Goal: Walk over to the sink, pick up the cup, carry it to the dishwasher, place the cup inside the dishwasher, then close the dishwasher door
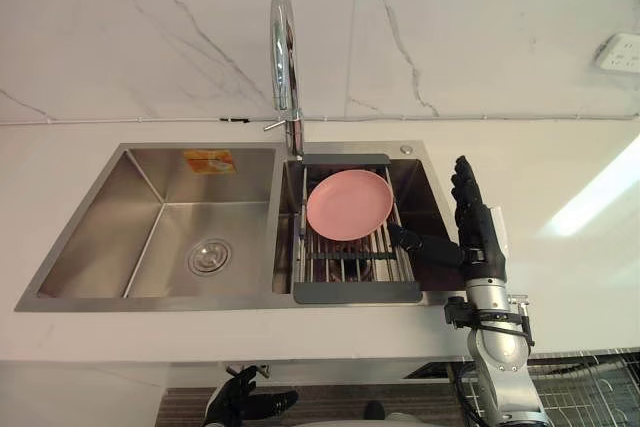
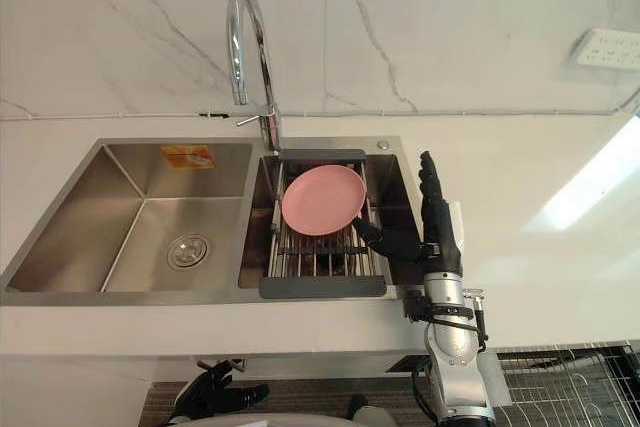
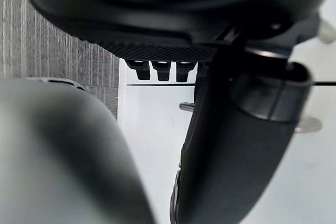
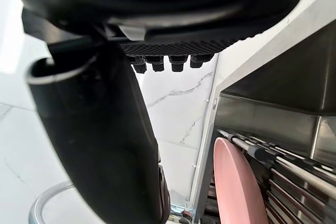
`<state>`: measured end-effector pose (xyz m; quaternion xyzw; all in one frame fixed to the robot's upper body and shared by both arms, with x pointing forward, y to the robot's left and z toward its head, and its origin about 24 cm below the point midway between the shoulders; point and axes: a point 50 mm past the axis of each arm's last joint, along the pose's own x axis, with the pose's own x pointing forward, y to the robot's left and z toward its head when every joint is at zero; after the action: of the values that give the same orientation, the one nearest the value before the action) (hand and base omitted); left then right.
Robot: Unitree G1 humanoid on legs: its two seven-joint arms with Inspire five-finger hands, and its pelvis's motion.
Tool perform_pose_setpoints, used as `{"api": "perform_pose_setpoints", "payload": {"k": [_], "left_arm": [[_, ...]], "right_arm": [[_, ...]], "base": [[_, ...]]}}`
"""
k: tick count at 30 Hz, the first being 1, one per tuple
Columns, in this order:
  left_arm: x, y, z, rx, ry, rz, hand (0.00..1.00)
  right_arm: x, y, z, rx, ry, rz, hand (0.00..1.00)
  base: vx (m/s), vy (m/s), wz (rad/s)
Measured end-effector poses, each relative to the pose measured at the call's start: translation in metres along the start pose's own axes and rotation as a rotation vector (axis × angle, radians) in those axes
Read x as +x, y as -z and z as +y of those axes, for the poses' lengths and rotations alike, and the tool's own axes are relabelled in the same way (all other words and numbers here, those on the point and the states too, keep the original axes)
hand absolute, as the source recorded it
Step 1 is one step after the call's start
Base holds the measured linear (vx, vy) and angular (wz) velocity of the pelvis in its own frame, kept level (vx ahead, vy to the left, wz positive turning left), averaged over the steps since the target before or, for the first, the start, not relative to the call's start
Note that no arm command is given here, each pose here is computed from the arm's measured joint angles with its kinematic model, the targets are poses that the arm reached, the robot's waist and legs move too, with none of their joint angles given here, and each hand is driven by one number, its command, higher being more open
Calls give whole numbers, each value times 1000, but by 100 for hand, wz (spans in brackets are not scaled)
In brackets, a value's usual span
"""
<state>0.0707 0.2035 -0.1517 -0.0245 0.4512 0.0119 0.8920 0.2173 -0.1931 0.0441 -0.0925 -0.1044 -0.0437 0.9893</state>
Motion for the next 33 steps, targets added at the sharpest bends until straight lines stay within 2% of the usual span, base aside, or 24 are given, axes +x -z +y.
{"api": "perform_pose_setpoints", "payload": {"k": [6, 7, 20, 26, 33], "left_arm": [[1, 0, 2, -5, -21, 3, 100], [-1, 1, 12, -34, -81, 15, 100], [-6, 13, 14, -66, -105, 53, 100], [-10, 22, 14, -106, -123, 82, 100], [-10, 22, 13, -118, -124, 81, 100]], "right_arm": [[0, 4, 1, -2, -19, 38, 100], [-2, 9, 2, -1, -43, 69, 100], [-5, 10, -10, -18, 2, 74, 100], [-4, -11, -35, -102, 105, -11, 100], [-2, -14, -40, -274, 60, -18, 100]], "base": [[-35, -15, 3], [0, 0, 0], [0, 0, 0], [-16, -3, -3], [-16, -5, -2]]}}
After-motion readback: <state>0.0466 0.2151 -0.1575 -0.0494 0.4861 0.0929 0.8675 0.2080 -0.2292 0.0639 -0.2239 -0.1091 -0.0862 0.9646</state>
